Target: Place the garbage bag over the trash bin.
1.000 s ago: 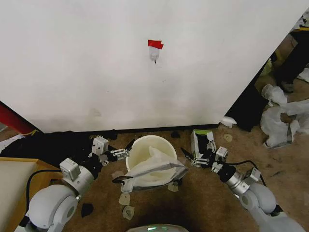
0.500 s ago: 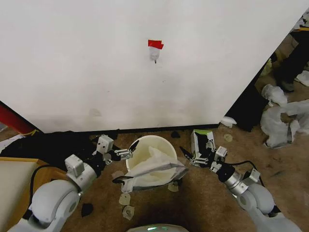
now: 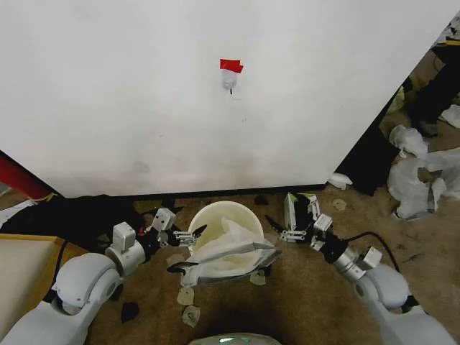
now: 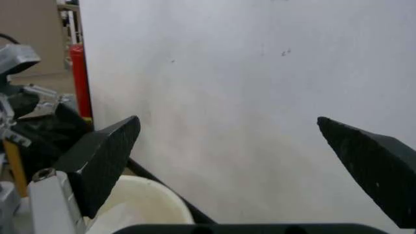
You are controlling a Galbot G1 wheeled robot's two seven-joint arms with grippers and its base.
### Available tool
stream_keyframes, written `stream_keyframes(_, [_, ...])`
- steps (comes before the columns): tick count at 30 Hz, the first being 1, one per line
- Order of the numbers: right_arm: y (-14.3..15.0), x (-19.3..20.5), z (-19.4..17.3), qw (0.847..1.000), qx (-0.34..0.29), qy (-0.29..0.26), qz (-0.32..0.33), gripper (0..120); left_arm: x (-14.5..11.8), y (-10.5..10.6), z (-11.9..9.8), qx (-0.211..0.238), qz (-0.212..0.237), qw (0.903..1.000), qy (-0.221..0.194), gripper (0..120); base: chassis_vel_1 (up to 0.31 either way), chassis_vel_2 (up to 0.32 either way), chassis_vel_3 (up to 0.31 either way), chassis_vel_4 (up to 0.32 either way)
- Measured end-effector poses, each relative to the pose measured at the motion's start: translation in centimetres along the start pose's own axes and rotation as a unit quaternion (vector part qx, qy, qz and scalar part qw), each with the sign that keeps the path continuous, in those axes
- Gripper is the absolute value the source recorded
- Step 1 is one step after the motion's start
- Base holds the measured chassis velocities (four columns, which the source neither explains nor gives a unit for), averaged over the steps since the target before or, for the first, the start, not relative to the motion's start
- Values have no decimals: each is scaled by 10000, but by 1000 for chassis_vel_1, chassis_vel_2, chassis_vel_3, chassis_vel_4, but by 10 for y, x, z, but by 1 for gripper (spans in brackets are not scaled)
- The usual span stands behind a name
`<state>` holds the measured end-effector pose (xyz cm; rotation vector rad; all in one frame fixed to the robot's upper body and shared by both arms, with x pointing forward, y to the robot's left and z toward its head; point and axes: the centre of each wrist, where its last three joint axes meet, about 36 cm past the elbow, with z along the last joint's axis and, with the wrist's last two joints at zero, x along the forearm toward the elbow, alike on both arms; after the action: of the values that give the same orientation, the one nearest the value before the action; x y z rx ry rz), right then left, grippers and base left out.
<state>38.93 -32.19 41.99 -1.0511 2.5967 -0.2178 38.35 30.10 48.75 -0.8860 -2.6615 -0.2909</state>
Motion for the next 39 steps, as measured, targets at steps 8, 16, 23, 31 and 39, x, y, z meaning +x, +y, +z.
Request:
stream_keyframes(8, [-1,5,2,10000,57,46,66,100,-19,19,1,50,-425,9990,126,100,0,0,0,0])
stream_keyframes(16, [6,5,1,9999,17,-25,105,100,-42,22,-2,131,-424,9989,117,100,0,0,0,0])
stream_keyframes(23, [9,5,0,9999,4,-23,169,100,-69,12,8,115,-383,9986,339,100,0,0,0,0])
stream_keyframes(31, [17,3,-4,9998,-113,-57,146,100,-87,21,17,168,-443,9970,610,100,0,0,0,0])
stream_keyframes(39, [19,1,-3,9997,-189,-88,139,100,-103,1,0,408,-450,9940,910,88,0,0,0,0])
